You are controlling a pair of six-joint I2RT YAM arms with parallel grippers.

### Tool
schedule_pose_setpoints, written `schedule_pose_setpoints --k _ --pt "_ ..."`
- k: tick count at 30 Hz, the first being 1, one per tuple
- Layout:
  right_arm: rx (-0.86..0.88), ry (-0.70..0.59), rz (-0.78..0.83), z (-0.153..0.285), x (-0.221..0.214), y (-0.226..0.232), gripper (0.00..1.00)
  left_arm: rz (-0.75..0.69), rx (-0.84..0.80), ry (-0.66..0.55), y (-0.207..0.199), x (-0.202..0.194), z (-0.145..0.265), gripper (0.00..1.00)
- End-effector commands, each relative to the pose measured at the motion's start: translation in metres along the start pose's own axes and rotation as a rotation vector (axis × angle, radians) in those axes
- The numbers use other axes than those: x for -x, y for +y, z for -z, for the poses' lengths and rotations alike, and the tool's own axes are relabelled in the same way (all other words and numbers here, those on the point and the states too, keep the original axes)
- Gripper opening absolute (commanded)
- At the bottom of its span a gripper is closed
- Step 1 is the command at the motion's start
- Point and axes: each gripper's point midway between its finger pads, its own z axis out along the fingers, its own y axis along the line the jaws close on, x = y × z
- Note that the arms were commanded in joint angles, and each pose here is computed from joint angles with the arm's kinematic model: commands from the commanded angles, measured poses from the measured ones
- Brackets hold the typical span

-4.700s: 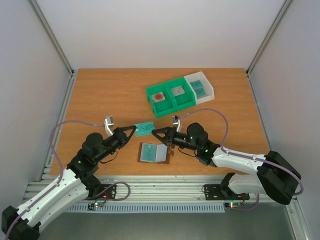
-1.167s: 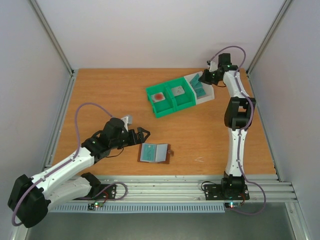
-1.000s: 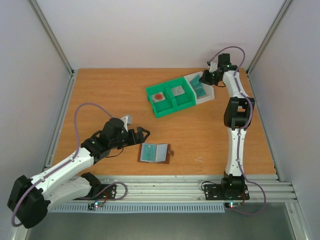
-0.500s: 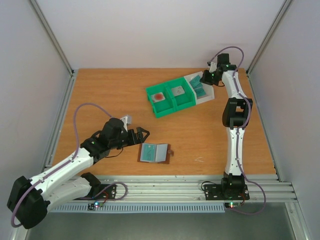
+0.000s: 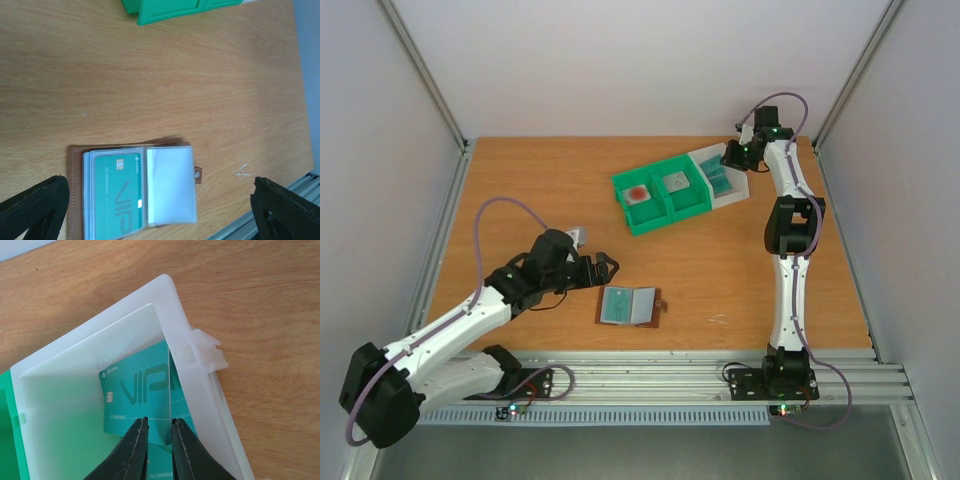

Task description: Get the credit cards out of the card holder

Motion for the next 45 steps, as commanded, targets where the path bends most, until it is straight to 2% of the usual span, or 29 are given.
schedule_pose_setpoints --k 1,9,22,28,38,41,45 --pt "-0.071 -0.009 -0.023 0.012 0.005 -0.010 0.17 -0.042 0.010 0.020 -0.004 0.004 -0.001 0.99" --pt "-0.078 -0.025 -0.105 0.038 0.010 0.001 0.25 -0.034 0.088 0.067 0.013 -0.007 -0.004 0.99" --pt "-0.027 -0.002 -0.225 0.081 -0.023 0.046 0.28 -0.050 0.072 0.002 0.014 -0.005 0.014 0.99" --pt "0.037 -0.009 -0.201 0.111 -0.064 0.093 0.28 -0.032 0.049 -0.006 0.017 -0.008 0.019 0.99" --pt "0.098 0.095 -0.152 0.129 -0.175 0.138 0.28 0.025 -0.024 0.057 0.020 -0.026 0.008 0.95" --pt "0.126 0.133 -0.146 0.131 -0.206 0.155 0.28 0.045 -0.038 0.086 0.025 -0.035 -0.001 0.92" --pt "0.152 0.191 -0.127 0.125 -0.248 0.171 0.28 0.088 -0.051 0.124 0.033 -0.047 -0.017 0.83"
